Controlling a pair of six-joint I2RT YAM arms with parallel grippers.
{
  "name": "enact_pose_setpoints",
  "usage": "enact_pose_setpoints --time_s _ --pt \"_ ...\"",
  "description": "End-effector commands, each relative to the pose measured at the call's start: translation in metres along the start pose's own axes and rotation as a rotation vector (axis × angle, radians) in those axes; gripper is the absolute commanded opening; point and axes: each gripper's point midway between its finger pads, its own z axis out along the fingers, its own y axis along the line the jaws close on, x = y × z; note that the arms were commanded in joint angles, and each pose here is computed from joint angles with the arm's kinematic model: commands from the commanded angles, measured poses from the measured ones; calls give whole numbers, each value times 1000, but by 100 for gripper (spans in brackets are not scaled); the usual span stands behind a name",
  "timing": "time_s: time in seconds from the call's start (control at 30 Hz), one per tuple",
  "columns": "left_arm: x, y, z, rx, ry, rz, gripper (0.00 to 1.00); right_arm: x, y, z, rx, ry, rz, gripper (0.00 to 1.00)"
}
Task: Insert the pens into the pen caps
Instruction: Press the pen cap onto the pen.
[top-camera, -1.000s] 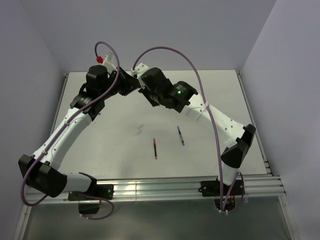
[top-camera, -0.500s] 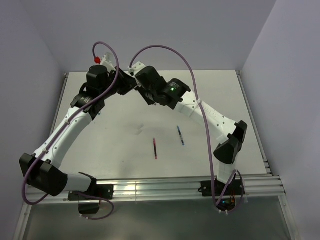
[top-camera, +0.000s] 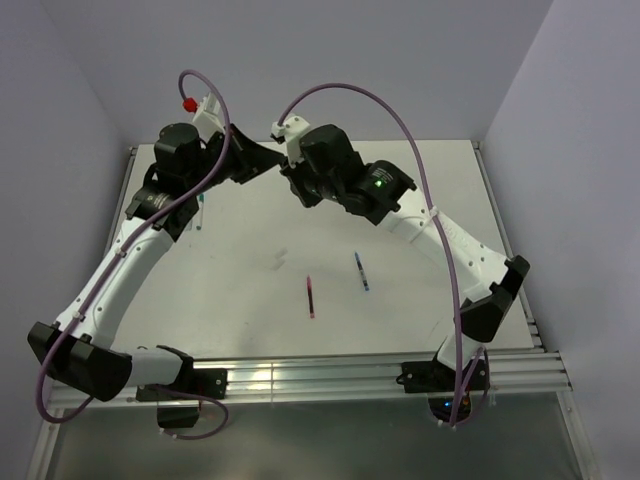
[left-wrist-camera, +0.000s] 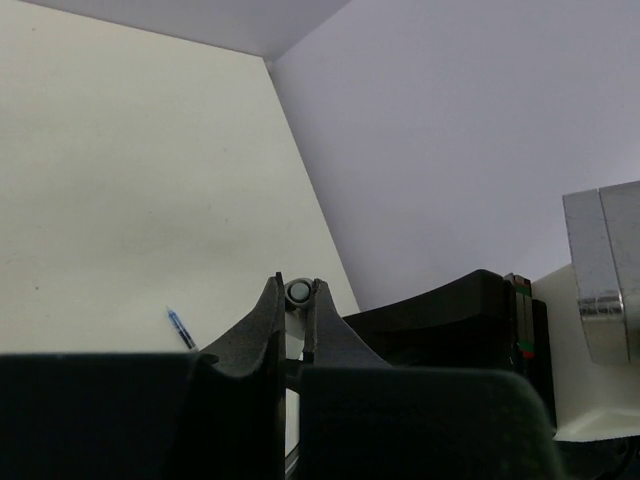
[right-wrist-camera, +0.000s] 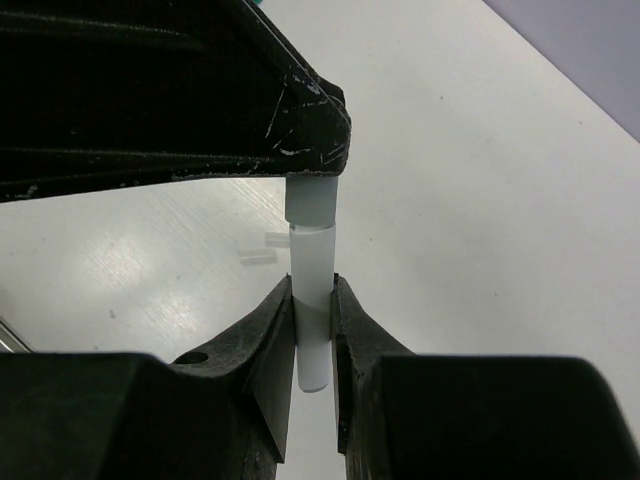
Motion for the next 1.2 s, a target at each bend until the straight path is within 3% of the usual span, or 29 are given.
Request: enact_pose_setpoints --time_s 0.0,0.17,0.33,0.57,0.73,0.87,1.17 --pt "1 -18 -5 70 29 24 7 -48 10 -19 -63 -188 2 0" --pt "-4 -29 -10 107 29 61 16 -49 15 -24 -101 -208 -13 0" --pt "-6 -35 -13 143 35 73 37 -50 17 -28 -120 -220 -22 0" --pt "-16 -41 -17 187 21 67 50 -44 20 -32 -155 -216 -20 0" --pt "-21 -68 -29 301 29 105 71 -43 21 -33 -220 -212 16 0" --pt "-20 -82 -40 380 40 148 76 -43 21 -39 -304 -217 44 0" --pt "-33 -81 -55 426 -4 233 74 -48 35 -71 -569 -241 102 0"
